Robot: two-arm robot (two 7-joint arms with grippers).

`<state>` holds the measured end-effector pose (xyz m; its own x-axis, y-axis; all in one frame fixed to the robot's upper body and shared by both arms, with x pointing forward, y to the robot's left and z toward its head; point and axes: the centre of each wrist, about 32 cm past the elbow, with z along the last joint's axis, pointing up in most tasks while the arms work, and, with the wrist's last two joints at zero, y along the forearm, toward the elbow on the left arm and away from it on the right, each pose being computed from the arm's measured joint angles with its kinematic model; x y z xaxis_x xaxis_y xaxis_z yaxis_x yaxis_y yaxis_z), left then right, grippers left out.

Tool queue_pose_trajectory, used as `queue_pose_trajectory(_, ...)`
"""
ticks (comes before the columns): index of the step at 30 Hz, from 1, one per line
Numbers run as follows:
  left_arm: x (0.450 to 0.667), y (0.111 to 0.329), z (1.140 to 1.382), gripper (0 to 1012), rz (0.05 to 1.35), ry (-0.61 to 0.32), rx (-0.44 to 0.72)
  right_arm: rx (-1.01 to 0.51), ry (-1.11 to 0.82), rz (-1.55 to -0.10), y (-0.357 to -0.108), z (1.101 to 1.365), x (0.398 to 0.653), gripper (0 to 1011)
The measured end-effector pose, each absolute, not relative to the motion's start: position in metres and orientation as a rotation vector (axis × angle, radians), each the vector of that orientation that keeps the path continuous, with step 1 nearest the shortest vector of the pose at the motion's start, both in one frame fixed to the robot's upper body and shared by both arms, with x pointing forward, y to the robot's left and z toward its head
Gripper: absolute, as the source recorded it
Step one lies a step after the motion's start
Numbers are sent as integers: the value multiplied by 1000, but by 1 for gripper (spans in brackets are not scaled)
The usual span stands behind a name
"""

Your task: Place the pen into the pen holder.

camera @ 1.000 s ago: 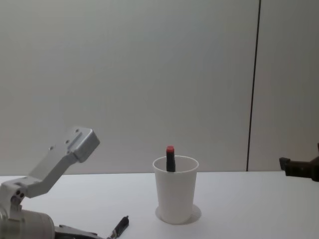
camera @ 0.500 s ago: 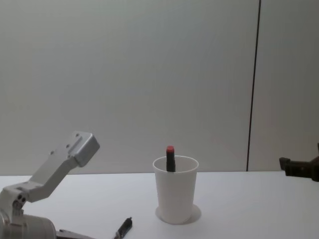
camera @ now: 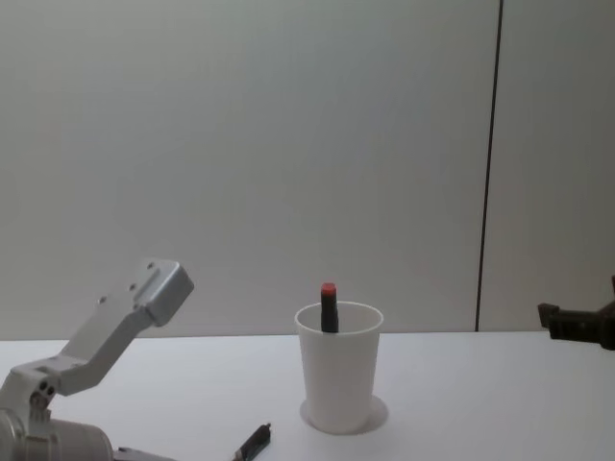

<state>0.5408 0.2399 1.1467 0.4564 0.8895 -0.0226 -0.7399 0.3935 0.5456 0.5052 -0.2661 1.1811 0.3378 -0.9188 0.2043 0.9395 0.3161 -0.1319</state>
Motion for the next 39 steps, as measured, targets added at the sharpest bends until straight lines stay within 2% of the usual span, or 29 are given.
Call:
queue_pose_trajectory(16,534,239,1148,99,1082,308,497,-243,-97,-1226,-266,1181,505,1001)
queue_pose_trajectory(39,505,253,1185,99,1159,111,443,-243,-97,-1226,-266,1181,505,1001)
